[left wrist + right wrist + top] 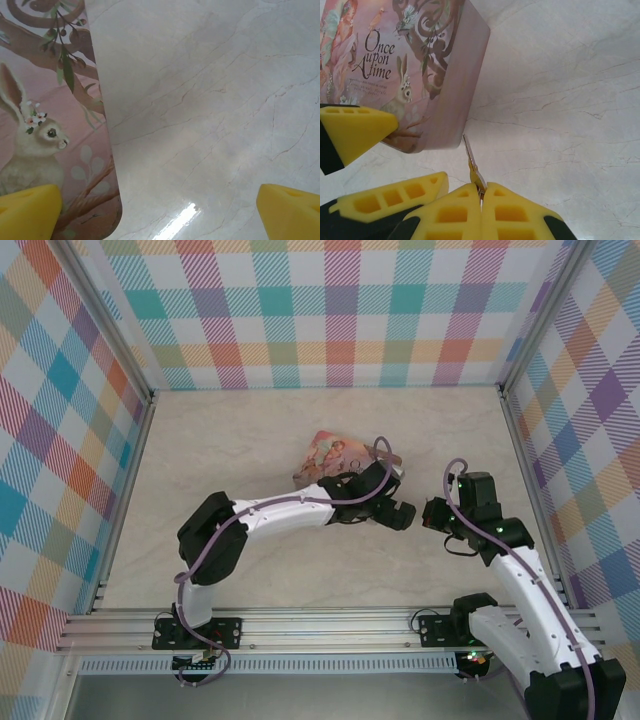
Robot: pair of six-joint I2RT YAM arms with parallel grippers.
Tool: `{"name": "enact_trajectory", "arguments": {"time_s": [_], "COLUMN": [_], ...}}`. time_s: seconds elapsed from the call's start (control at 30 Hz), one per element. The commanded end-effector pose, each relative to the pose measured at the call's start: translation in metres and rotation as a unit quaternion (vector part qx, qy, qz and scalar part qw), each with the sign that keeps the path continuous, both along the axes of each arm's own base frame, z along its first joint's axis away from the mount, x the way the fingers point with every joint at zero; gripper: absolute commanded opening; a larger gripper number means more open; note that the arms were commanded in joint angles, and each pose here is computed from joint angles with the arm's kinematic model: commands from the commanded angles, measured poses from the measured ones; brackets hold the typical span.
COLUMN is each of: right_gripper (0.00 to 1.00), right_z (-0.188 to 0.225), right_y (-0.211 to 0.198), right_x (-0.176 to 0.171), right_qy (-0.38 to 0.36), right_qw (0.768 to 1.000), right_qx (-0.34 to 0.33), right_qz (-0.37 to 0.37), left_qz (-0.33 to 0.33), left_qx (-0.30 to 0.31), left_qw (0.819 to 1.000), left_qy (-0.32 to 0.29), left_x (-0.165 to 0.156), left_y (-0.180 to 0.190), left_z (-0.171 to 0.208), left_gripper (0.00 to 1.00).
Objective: Unlock the padlock with the key
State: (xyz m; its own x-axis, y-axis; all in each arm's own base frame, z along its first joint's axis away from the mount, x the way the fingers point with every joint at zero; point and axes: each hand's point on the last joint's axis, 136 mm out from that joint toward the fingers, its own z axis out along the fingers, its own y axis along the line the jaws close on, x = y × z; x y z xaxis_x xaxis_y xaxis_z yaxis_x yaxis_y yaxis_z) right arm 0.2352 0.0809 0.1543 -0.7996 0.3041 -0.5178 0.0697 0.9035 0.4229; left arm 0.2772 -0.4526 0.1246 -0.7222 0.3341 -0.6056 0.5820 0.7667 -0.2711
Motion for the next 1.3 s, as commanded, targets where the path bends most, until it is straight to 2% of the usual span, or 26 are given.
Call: {"name": "enact_trajectory", "arguments": {"time_s": [0.0,0.17,0.3,0.43,0.5,0.6,0.8,1.1,1.27], "right_gripper": [0.01,0.01,0.01,0.01,0.0,0.0,0.0,0.0,0.0], "right_z": [0.006,0.004,0.006,0.009,0.01,0.013,0.025,0.02,0.024], "right_y": [-0.006,-0.007,-0.006,-0.005,-0.001,0.012,0.047,0.076,0.088], "right_x": [-0.003,-0.002,0.001,0.004,0.005,0.009,0.018,0.033,0.047], "right_qy": [-0.006,-0.002,-0.011,-0.019,-0.021,-0.042,-0.097,-0.094,-0.106], "right_qw": [1.0,1.0,1.0,1.0,1.0,0.998,0.983,0.973,0.969], "right_qx": [-0.01,-0.014,-0.011,-0.009,-0.001,0.03,0.137,0.18,0.184], "right_qz": [-0.006,-0.008,-0.007,-0.005,0.002,0.024,0.074,0.112,0.129], "left_qz": [-0.016,-0.007,-0.009,0.006,0.019,0.033,0.033,-0.003,-0.033], "left_qx": [0.013,-0.005,-0.04,-0.057,-0.056,-0.057,-0.111,-0.182,-0.193], "left_qw": [1.0,1.0,0.999,0.997,0.996,0.996,0.992,0.982,0.977], "left_qy": [0.005,-0.01,-0.024,-0.051,-0.06,-0.063,-0.058,-0.053,-0.084], "left_x": [-0.004,-0.001,-0.001,0.005,0.008,0.01,0.01,0.005,0.005], "left_y": [0.001,0.014,0.026,0.052,0.07,0.101,0.137,0.145,0.14], "left_z": [0.001,0.02,0.052,0.084,0.089,0.082,0.057,0.02,-0.003], "left_gripper": [1.0,1.0,1.0,1.0,1.0,1.0,1.0,0.99,1.0]}}
